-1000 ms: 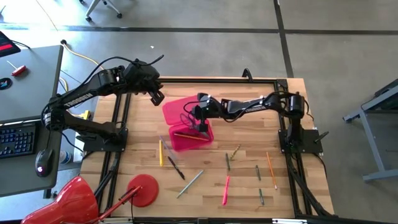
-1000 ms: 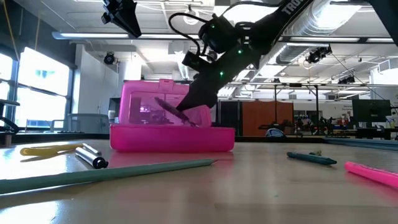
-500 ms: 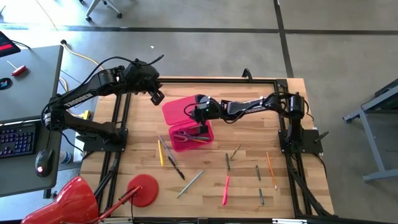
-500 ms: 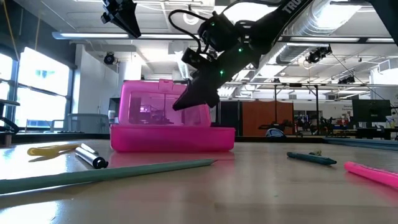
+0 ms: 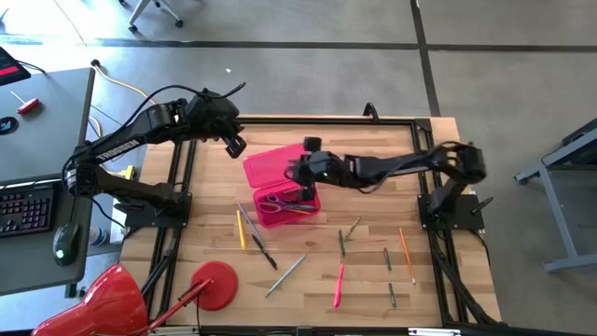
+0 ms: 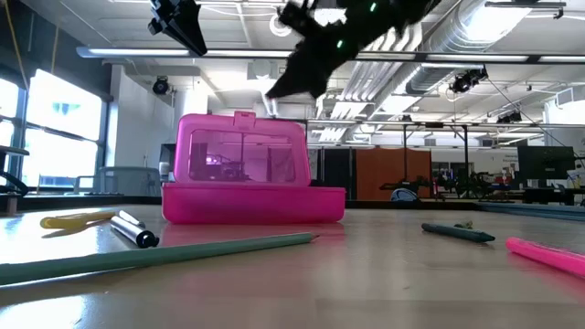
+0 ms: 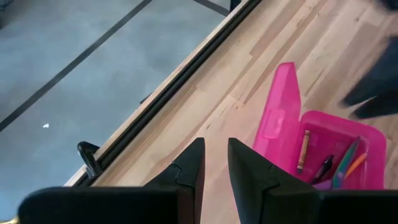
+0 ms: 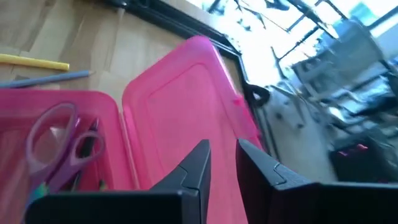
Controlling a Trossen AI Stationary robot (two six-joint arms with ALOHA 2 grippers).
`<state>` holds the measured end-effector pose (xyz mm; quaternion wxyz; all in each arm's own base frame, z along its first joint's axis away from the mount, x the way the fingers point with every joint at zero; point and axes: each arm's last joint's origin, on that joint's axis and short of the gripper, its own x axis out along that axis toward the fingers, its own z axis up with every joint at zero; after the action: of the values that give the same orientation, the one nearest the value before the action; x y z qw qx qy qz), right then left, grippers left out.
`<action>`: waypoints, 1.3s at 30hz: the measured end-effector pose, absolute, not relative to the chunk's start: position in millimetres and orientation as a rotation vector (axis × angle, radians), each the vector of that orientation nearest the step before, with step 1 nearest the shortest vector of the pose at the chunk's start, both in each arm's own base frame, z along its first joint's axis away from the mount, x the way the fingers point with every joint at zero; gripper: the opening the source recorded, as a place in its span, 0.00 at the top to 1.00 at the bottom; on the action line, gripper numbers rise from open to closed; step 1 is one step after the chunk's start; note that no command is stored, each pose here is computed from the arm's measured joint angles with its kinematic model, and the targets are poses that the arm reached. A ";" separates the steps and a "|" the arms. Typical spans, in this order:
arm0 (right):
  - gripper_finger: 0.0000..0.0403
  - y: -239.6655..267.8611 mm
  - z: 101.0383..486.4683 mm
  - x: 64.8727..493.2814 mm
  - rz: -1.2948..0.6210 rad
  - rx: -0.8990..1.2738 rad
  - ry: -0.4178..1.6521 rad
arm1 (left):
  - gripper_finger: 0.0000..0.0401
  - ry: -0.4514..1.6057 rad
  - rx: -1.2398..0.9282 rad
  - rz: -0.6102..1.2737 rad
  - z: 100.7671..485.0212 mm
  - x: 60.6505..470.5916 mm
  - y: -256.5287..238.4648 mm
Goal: Pick & place school supplies into a supply box
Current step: Put the yellow pencil into the pink supply box
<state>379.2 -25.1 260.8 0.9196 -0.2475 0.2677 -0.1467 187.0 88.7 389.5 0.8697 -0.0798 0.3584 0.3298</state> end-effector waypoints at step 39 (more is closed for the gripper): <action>0.79 207.4 246.4 169.7 -0.818 0.972 1.544 | 0.75 0.798 -0.190 0.671 359.3 202.9 94.9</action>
<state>169.7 207.4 246.4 0.5403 0.4090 0.6498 -0.3443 202.9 94.9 359.3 0.8628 -0.0906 0.3808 0.3200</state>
